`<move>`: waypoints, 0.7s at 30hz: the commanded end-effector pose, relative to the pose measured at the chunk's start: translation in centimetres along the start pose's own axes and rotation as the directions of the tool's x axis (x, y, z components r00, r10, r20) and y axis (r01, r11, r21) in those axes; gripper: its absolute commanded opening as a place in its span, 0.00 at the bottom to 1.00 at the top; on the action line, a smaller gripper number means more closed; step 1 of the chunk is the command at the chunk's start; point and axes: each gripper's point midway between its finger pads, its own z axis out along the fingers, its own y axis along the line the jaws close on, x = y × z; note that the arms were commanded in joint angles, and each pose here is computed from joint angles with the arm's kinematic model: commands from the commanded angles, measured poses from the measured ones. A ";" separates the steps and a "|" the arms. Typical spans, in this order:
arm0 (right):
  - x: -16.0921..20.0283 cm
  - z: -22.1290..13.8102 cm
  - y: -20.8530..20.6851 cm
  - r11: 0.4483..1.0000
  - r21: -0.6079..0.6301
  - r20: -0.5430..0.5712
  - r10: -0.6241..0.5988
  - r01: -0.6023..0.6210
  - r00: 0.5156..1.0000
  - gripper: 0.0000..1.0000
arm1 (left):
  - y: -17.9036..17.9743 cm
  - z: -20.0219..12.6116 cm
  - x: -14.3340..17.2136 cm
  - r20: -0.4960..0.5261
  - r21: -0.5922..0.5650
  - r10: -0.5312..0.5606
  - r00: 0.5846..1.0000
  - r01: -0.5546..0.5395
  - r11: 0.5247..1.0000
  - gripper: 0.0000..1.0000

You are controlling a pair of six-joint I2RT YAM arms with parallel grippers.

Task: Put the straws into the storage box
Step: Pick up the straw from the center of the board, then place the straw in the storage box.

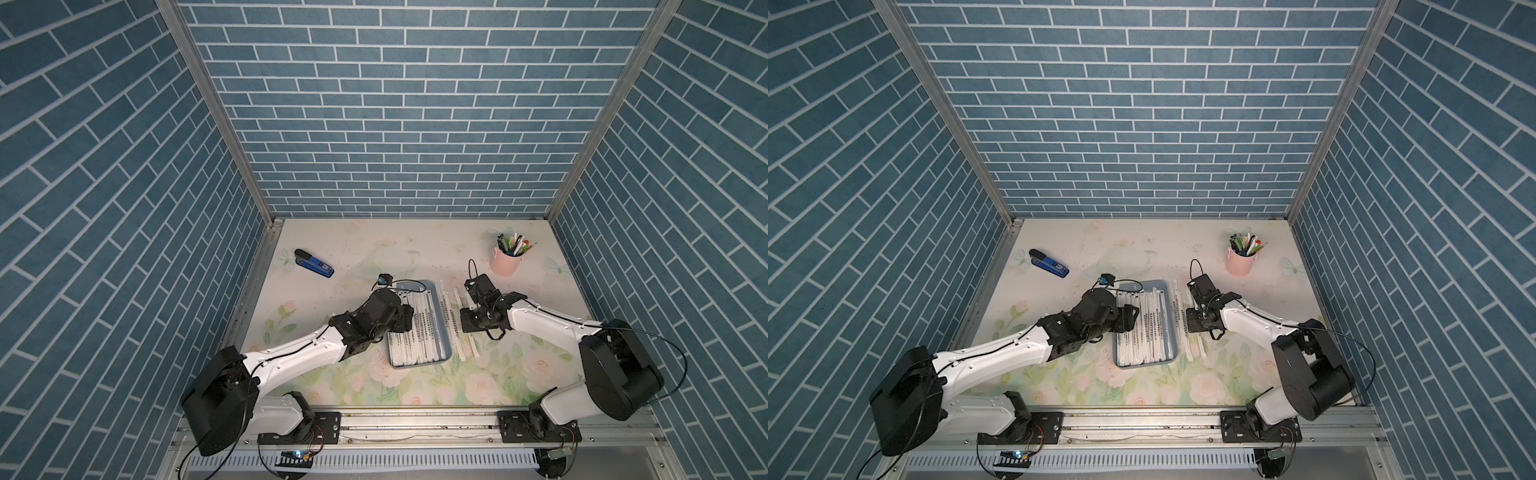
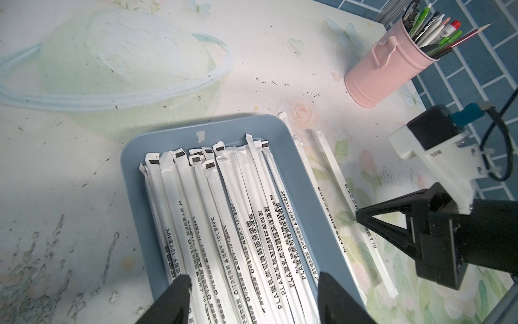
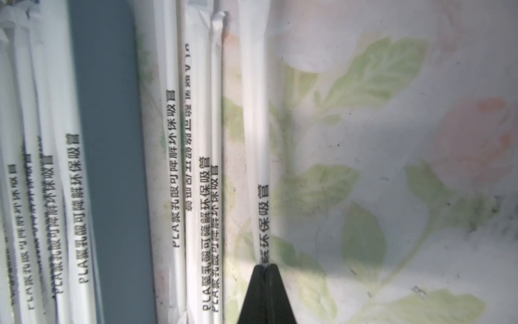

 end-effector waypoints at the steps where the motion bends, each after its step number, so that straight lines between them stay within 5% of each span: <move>1: -0.8 -1.7 0.4 1.000 -0.018 0.015 -0.003 0.004 1.000 0.00 | -0.1 -0.8 -1.1 0.035 -0.017 0.009 0.999 -0.008 1.000 0.74; 14: -3.5 -6.3 9.5 0.969 -0.241 0.112 0.083 -0.054 0.990 0.00 | 3.8 -1.5 -1.6 0.046 -0.134 -0.047 0.998 0.053 0.990 0.74; 21: -3.0 -3.1 11.2 0.979 -0.192 0.107 0.089 -0.067 0.990 0.00 | 4.7 -2.2 -1.6 0.058 -0.141 -0.059 0.997 0.067 0.988 0.74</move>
